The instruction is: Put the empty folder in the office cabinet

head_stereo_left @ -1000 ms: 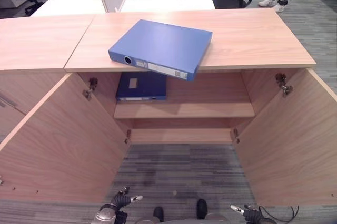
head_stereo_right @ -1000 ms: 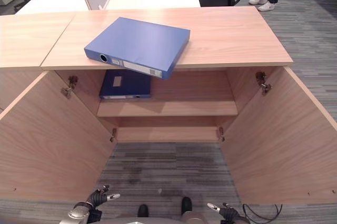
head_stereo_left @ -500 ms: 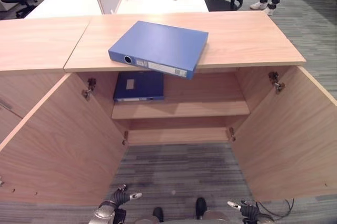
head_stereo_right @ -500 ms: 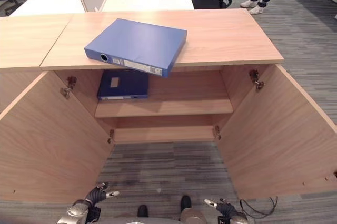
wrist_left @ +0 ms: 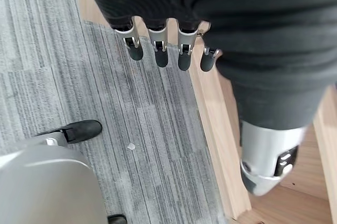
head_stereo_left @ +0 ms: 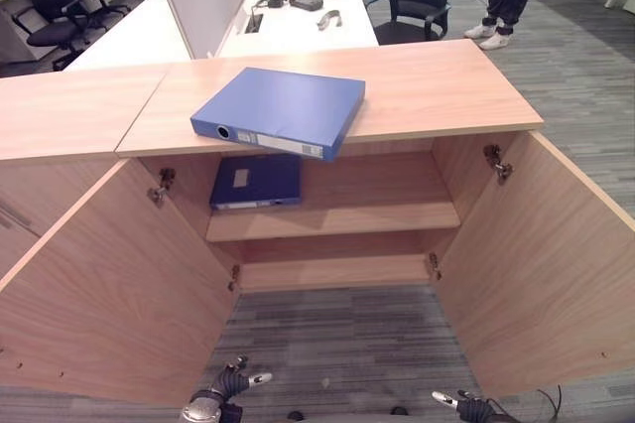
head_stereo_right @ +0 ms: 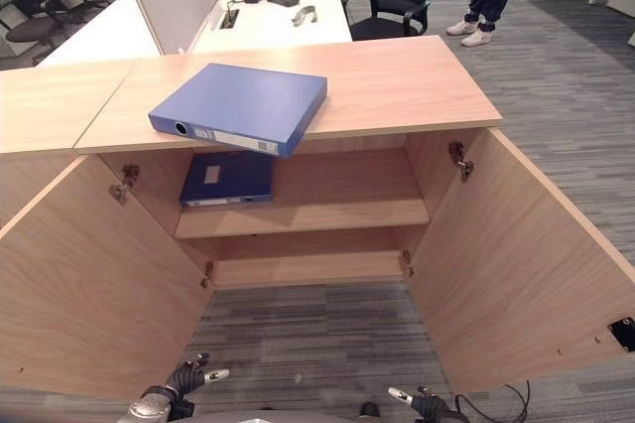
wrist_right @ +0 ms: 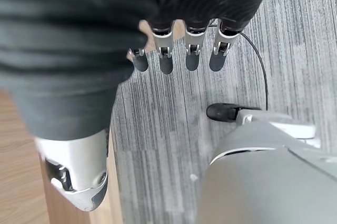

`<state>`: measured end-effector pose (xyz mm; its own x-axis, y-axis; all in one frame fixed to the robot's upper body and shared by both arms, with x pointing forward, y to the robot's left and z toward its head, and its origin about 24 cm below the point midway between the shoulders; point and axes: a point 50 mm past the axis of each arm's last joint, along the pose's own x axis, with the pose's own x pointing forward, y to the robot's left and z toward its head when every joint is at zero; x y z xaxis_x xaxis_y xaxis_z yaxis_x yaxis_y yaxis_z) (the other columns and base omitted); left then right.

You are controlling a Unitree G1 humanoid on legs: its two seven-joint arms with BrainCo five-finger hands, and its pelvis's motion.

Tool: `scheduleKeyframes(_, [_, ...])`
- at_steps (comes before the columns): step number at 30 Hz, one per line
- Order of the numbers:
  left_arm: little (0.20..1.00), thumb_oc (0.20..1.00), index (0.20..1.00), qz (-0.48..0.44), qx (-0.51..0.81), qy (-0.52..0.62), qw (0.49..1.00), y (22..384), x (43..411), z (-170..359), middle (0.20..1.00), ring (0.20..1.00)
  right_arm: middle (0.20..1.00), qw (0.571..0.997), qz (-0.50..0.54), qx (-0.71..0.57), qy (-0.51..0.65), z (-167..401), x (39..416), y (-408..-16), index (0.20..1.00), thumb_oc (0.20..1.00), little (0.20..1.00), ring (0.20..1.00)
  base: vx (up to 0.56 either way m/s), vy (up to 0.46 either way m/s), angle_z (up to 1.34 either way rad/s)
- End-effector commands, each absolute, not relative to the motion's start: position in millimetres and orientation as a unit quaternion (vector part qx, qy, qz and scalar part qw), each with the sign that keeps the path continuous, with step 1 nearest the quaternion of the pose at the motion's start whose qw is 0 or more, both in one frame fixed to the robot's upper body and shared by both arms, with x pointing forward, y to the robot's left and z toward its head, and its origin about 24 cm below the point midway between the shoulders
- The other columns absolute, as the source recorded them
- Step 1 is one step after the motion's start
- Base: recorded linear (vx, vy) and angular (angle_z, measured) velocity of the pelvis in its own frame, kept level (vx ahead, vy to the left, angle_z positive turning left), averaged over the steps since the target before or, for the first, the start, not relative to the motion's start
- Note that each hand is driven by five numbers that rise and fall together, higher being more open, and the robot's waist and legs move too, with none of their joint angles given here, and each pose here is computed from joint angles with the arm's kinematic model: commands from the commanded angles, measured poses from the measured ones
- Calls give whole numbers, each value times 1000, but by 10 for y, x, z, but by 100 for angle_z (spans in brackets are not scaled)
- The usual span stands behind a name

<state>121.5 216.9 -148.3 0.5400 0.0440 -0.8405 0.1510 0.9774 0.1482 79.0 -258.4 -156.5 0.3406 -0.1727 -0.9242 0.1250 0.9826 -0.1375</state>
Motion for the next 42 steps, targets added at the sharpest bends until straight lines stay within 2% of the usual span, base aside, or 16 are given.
scheduleKeyframes(1, [1000,1000,1000,-40,138,439,887,2230,1491,-1369,1000,1000,1000,828,-67,-45,555,-1538,931,-2577,1000,1000,1000,1000,29,-79,0])
scheduleKeyframes(6, [1000,1000,1000,-46,174,365,914,2236,1768,-1150,1000,1000,1000,827,-73,-44,555,-1539,899,-2593,1000,1000,1000,1000,-6,-42,4])
scheduleKeyframes(8, [1000,1000,1000,-44,221,268,937,2279,2051,-796,1000,1000,1000,833,-83,-41,546,-1524,914,-2614,1000,1000,1000,1000,-27,-28,7])
scheduleKeyframes(9, [1000,1000,1000,-44,221,269,937,2283,2046,-795,1000,1000,1000,832,-82,-41,547,-1525,911,-2611,1000,1000,1000,1000,-9,-27,6])
scheduleKeyframes(11, [1000,1000,1000,-29,295,175,939,2398,2202,-405,1000,1000,1000,835,-89,-34,541,-1530,880,-2594,1000,1000,1000,1000,-13,-43,10])
scheduleKeyframes(13, [1000,1000,1000,-25,330,140,933,2439,2243,-251,1000,1000,1000,835,-89,-32,542,-1537,861,-2579,1000,1000,1000,1000,2,-39,14])
scheduleKeyframes(15, [1000,1000,1000,3,438,51,898,2545,2346,114,1000,1000,1000,834,-79,-38,545,-1556,828,-2529,1000,1000,1000,1000,17,-37,9])
scheduleKeyframes(17, [1000,1000,1000,13,469,26,883,2566,2370,217,1000,1000,1000,834,-74,-40,545,-1564,819,-2498,1000,1000,1000,1000,0,0,0])
scheduleKeyframes(18, [1000,1000,1000,33,534,-30,844,2605,2426,455,1000,1000,1000,833,-65,-43,548,-1575,791,-2469,1000,1000,1000,1000,0,0,0])
scheduleKeyframes(19, [1000,1000,1000,33,535,-29,844,2609,2420,456,1000,1000,1000,833,-65,-43,548,-1577,790,-2464,1000,1000,1000,1000,0,0,0])
scheduleKeyframes(22, [1000,1000,1000,69,617,-131,773,2635,2495,916,1000,1000,1000,830,-51,-39,554,-1603,734,-2394,1000,1000,1000,1000,20,-21,-1])
scheduleKeyframes(27, [1000,1000,1000,86,657,-195,723,2603,2568,1211,1000,1000,1000,828,-36,-40,558,-1621,706,-2333,1000,1000,1000,1000,0,0,0])
scheduleKeyframes(29, [1000,1000,1000,105,682,-242,682,2555,2713,1440,1000,1000,1000,827,-23,-48,560,-1627,703,-2309,1000,1000,1000,1000,33,-31,-6])
scheduleKeyframes(36, [1000,1000,1000,91,740,-316,587,2319,3080,1879,1000,1000,1000,827,-17,-67,558,-1611,729,-2366,1000,1000,1000,1000,19,-15,-8])
scheduleKeyframes(42, [1000,1000,1000,79,762,-318,558,2198,3319,1968,1000,1000,1000,827,-24,-79,556,-1590,764,-2438,1000,1000,1000,1000,13,0,-7])
